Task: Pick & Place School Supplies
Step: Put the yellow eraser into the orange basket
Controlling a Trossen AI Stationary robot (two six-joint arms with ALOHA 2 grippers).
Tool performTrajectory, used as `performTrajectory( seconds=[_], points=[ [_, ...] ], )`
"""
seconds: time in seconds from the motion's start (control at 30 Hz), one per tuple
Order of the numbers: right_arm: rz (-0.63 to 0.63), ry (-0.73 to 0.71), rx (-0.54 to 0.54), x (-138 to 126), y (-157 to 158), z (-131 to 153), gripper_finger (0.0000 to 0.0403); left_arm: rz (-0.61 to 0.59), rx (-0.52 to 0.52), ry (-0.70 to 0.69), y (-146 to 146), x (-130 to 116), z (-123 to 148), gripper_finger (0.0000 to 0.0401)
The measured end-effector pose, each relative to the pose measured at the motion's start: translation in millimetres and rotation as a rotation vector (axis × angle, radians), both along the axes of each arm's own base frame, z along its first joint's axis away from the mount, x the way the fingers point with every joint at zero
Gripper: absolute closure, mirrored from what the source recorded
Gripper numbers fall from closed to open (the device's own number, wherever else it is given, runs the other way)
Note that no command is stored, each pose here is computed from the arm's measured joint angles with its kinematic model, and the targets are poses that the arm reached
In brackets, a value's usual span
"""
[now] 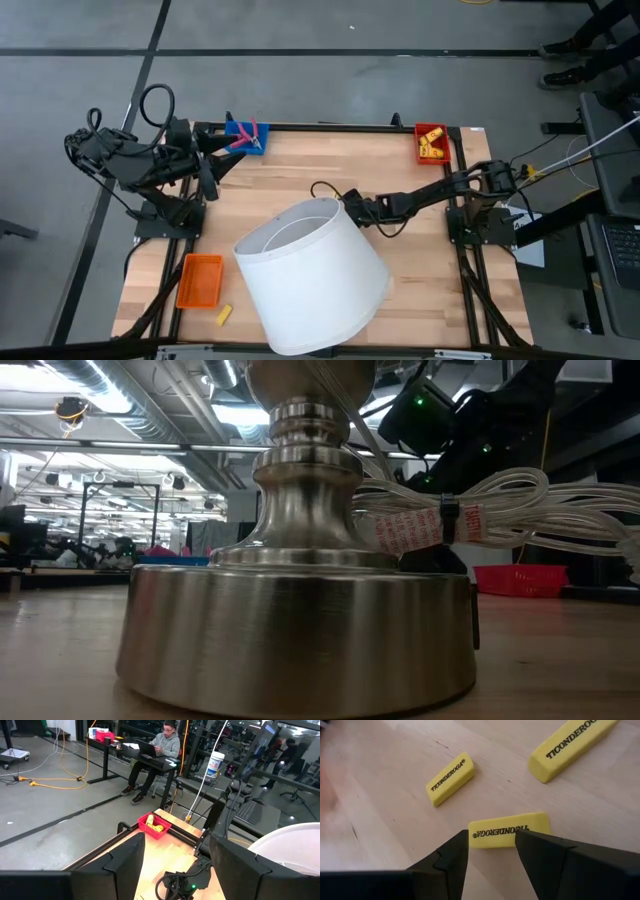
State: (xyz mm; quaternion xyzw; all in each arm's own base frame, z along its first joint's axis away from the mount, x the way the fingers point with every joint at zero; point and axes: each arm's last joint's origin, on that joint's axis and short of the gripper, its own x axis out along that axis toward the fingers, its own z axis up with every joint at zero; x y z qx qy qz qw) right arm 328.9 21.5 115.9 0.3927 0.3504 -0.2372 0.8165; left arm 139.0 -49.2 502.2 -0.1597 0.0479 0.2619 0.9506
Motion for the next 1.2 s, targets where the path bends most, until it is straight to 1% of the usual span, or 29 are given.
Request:
performTrajectory(
  seconds=[0.23, 0.57, 0.63, 0.77, 0.97, 1.2],
  points=[
    [-0.021, 0.012, 0.021, 0, 5, -4, 0.0231, 0.000, 0.000, 0.000, 0, 0, 0, 0.0184],
    [-0.064, 0.011, 0.080, -2, 15, -5, 0.0231, -0.009, -0.001, 0.002, 0, 0, 0, 0.0189],
    [-0.050, 0.033, 0.119, -4, 20, -7, 0.0231, -0.012, 0.004, 0.006, 0, 0, 0, 0.0189],
    [-0.043, 0.038, 0.149, -5, 29, -8, 0.0231, -0.021, 0.004, 0.009, -1, 0, 0, 0.0189],
    [-0.059, 0.040, 0.156, -7, 35, -8, 0.0231, -0.024, 0.004, 0.010, -1, 0, 0, 0.0189],
    [-0.032, 0.045, 0.145, -17, 47, 5, 0.0231, -0.027, 0.003, 0.010, -1, 0, 0, 0.0193]
  ],
)
